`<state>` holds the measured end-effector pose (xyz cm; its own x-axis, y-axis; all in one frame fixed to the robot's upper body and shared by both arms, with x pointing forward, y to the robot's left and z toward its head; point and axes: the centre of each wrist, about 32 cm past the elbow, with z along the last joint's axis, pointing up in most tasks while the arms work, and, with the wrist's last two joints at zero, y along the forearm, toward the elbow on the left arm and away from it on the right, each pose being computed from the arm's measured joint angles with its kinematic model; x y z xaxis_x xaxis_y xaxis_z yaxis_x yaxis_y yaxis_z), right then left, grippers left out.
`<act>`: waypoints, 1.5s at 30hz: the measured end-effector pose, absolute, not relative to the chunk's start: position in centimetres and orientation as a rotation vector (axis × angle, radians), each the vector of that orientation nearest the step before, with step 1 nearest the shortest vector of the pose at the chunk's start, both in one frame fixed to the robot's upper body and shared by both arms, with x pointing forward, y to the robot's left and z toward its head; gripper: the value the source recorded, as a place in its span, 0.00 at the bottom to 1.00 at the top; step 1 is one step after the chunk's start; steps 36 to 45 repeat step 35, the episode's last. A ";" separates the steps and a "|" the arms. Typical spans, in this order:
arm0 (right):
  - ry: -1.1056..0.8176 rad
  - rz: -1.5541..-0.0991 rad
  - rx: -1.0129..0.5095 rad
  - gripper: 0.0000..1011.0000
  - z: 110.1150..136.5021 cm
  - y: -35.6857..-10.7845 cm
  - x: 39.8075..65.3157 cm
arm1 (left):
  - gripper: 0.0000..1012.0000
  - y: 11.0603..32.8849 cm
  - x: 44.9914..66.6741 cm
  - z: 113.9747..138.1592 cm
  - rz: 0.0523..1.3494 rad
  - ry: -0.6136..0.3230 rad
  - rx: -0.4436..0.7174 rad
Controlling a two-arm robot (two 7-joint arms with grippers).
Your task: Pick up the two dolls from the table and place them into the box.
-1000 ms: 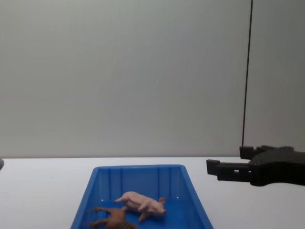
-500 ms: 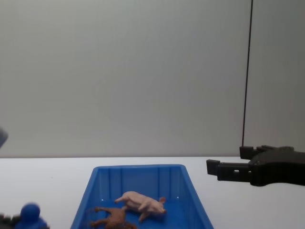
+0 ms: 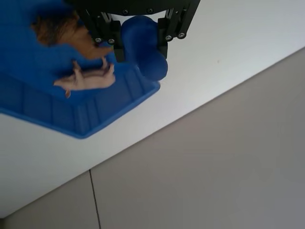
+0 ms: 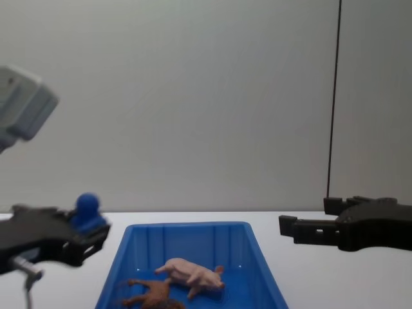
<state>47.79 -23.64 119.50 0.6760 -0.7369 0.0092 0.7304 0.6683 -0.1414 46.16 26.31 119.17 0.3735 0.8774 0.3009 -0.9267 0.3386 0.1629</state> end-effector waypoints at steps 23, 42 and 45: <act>0.050 -0.828 -0.138 0.99 119.5 -23.6 47.8 | 0.91 21.8 50.2 121.0 1.003 -0.258 0.194; 0.050 -0.828 -0.137 0.99 119.5 -23.6 47.8 | 0.99 21.9 50.7 121.5 0.971 -0.289 0.146; 0.050 -0.828 -0.137 0.99 119.5 -23.6 47.8 | 0.99 21.9 50.7 121.5 0.971 -0.289 0.146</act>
